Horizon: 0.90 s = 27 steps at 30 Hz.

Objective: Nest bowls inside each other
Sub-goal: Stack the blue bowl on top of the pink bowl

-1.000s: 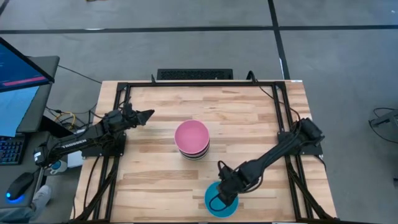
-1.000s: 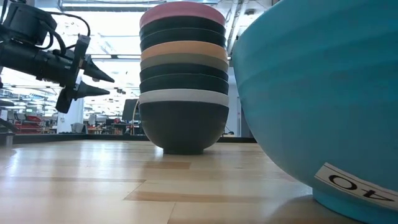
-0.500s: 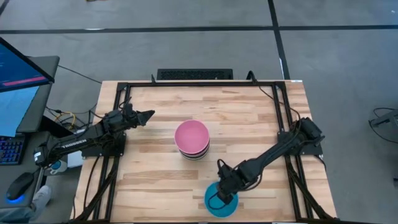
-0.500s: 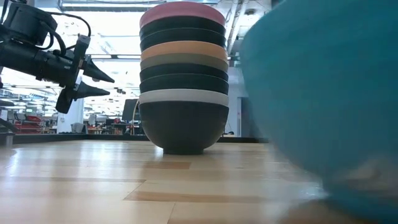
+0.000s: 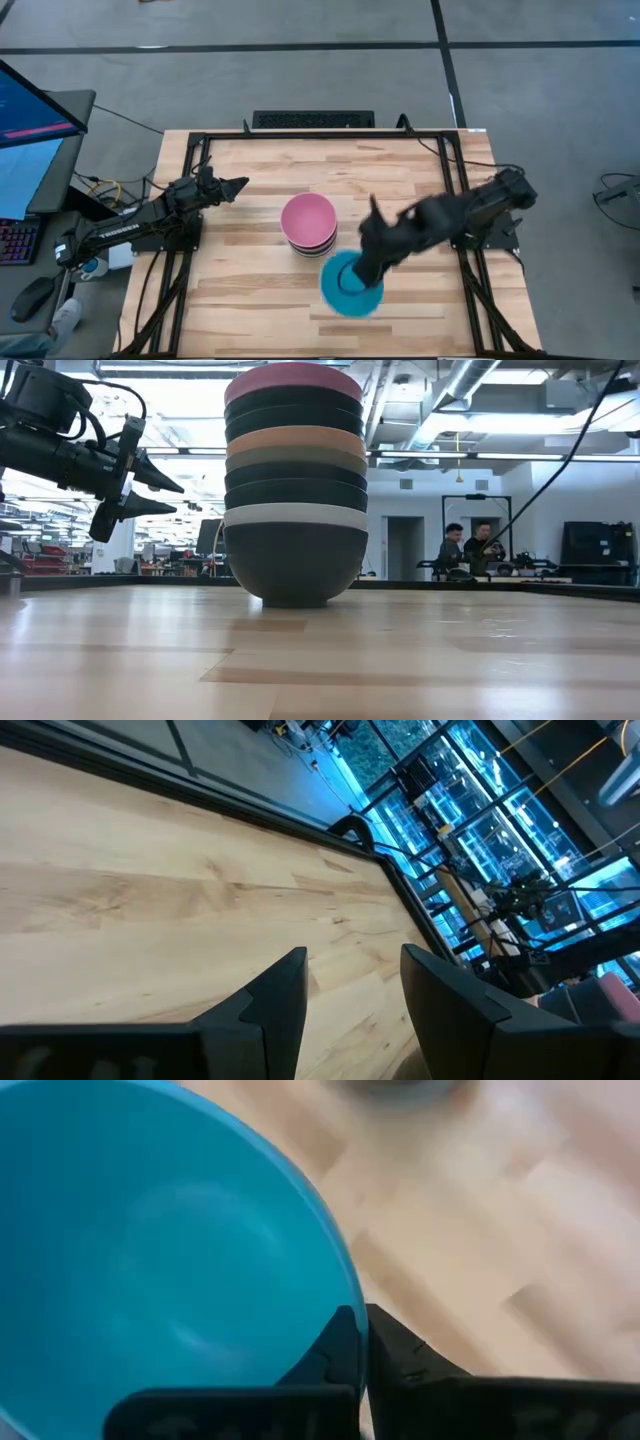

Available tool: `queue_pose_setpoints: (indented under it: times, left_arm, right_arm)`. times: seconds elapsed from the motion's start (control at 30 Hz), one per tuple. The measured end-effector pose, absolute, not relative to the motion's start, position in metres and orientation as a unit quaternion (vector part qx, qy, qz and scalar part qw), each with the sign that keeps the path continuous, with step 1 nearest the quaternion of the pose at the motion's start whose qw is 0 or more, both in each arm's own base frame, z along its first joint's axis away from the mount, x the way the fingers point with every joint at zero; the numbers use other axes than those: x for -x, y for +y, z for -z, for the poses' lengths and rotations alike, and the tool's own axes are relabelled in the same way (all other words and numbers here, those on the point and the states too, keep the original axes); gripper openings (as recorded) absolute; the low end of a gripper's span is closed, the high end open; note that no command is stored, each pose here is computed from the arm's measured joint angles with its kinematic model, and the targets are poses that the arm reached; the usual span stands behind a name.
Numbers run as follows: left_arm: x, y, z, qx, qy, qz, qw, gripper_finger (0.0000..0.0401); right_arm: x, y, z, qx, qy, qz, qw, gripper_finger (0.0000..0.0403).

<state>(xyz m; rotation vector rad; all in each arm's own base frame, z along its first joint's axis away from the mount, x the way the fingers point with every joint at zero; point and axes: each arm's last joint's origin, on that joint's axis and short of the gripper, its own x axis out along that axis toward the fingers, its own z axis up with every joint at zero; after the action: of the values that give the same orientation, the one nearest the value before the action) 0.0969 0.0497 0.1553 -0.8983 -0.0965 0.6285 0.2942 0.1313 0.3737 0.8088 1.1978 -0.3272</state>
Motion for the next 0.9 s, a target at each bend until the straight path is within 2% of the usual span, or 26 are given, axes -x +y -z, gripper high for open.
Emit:
queue_pose_setpoints:
  times: [0.13, 0.3, 0.5, 0.8, 0.9]
  left_arm:
    - [-0.097, 0.05, -0.155, 0.426, -0.046, -0.3, 0.852, 0.0153]
    - [-0.097, 0.05, -0.155, 0.418, -0.044, -0.302, 0.855, 0.0153]
    - [-0.097, 0.05, -0.155, 0.419, -0.044, -0.302, 0.855, 0.0153]
    - [-0.098, 0.05, -0.154, 0.42, -0.037, -0.305, 0.854, 0.0153]
    - [-0.098, 0.051, -0.153, 0.419, -0.034, -0.311, 0.852, 0.0153]
  right_arm:
    - [-0.309, 0.096, -0.413, -0.337, 0.513, 0.175, 0.77, 0.0011]
    - [-0.34, 0.044, -0.428, -0.317, 0.484, 0.196, 0.791, 0.0026]
    - [-0.364, 0.002, -0.402, -0.294, 0.518, 0.211, 0.775, 0.0022]
    - [-0.391, -0.006, -0.382, -0.291, 0.517, 0.181, 0.785, 0.003]
    - [-0.4, -0.008, -0.366, -0.285, 0.542, 0.187, 0.768, 0.0025]
